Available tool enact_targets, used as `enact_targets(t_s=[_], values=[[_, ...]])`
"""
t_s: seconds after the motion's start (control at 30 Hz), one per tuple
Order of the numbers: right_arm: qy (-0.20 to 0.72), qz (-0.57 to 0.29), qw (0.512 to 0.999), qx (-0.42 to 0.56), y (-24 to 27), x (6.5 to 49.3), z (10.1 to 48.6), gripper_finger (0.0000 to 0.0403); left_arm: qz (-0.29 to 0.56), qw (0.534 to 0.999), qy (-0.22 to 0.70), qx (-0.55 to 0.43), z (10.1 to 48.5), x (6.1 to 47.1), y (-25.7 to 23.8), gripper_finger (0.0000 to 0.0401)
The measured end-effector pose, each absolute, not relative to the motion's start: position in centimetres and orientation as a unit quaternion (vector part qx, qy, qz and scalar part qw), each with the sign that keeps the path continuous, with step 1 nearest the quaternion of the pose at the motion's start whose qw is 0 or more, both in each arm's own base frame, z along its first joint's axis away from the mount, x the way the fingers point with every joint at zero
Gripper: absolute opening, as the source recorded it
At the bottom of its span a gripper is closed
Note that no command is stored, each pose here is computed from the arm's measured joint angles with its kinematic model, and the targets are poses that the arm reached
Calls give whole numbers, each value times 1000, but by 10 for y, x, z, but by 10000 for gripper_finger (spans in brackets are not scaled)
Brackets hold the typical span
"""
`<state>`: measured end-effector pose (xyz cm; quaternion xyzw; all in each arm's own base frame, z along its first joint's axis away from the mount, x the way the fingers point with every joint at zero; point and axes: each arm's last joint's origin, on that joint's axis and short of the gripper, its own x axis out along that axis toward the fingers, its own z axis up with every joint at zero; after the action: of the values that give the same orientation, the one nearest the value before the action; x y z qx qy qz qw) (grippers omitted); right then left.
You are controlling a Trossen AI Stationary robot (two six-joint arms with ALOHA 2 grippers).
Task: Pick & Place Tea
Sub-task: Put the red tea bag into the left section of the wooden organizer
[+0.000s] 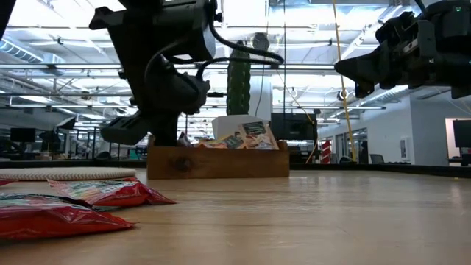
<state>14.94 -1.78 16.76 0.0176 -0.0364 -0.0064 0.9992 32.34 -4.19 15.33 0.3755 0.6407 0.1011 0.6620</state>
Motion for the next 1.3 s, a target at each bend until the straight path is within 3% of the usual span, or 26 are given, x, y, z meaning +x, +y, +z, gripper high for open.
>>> enact_targets(t_s=[0.37,0.7,1.3], values=[[-36,-6,999,30,-18,149,168,0,35,564,674,477,155,315,-37,4],[-36,-6,999,29,-18,149,168,0,-84,439,705,551,156,303,-35,3],[-36,-6,999,29,-18,149,167,0,-216,297,684,630,158,297,-38,4]])
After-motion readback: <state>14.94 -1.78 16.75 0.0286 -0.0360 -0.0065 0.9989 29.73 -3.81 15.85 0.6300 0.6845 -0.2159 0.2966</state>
